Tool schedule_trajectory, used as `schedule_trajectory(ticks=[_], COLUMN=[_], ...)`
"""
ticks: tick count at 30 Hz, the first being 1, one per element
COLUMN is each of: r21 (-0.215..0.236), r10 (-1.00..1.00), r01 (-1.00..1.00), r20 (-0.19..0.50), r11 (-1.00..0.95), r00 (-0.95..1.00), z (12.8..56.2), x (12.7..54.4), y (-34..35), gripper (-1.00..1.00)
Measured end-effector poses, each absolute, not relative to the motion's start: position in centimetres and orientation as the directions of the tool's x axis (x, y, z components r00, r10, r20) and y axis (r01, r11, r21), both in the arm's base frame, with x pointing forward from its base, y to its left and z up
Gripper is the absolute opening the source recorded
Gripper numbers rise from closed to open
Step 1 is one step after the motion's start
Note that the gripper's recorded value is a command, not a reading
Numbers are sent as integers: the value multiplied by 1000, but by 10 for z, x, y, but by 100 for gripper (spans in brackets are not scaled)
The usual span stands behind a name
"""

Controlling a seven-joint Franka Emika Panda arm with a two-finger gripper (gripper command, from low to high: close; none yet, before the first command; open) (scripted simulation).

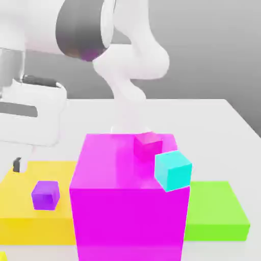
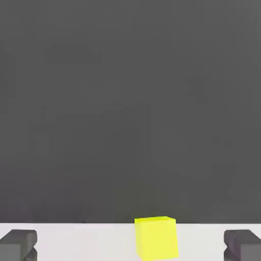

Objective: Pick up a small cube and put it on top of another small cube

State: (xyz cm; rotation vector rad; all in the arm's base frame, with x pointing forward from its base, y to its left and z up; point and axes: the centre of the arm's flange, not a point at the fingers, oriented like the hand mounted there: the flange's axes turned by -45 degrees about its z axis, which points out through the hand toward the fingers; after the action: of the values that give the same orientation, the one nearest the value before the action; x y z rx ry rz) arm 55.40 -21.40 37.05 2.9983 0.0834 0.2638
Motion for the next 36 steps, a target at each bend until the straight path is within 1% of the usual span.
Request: schedule_trajectory(ticks=[5, 9, 11, 13, 14, 20, 22, 24, 26, 31, 36], r21=[78, 17, 4, 1, 0, -2, -2, -2, 15, 47, 74], r10=[75, 82, 83, 84, 84, 84, 83, 84, 107, 132, 148], r01=[69, 82, 83, 84, 84, 84, 83, 84, 106, 132, 148], r20=[77, 14, 4, 1, 1, 1, 0, 0, 12, 4, 0], r11=[-995, -997, -997, -997, -996, -996, -997, -996, -994, -990, -986], r00=[994, 997, 997, 997, 996, 996, 997, 996, 994, 991, 989], z=[285, 214, 180, 147, 137, 132, 149, 178, 215, 284, 343], x=[551, 539, 537, 536, 535, 535, 535, 535, 542, 547, 537], y=[-256, -285, -291, -292, -292, -292, -292, -292, -285, -227, -161], gripper=[0, 0, 0, 0, -100, -100, -100, -100, -100, -100, -100])
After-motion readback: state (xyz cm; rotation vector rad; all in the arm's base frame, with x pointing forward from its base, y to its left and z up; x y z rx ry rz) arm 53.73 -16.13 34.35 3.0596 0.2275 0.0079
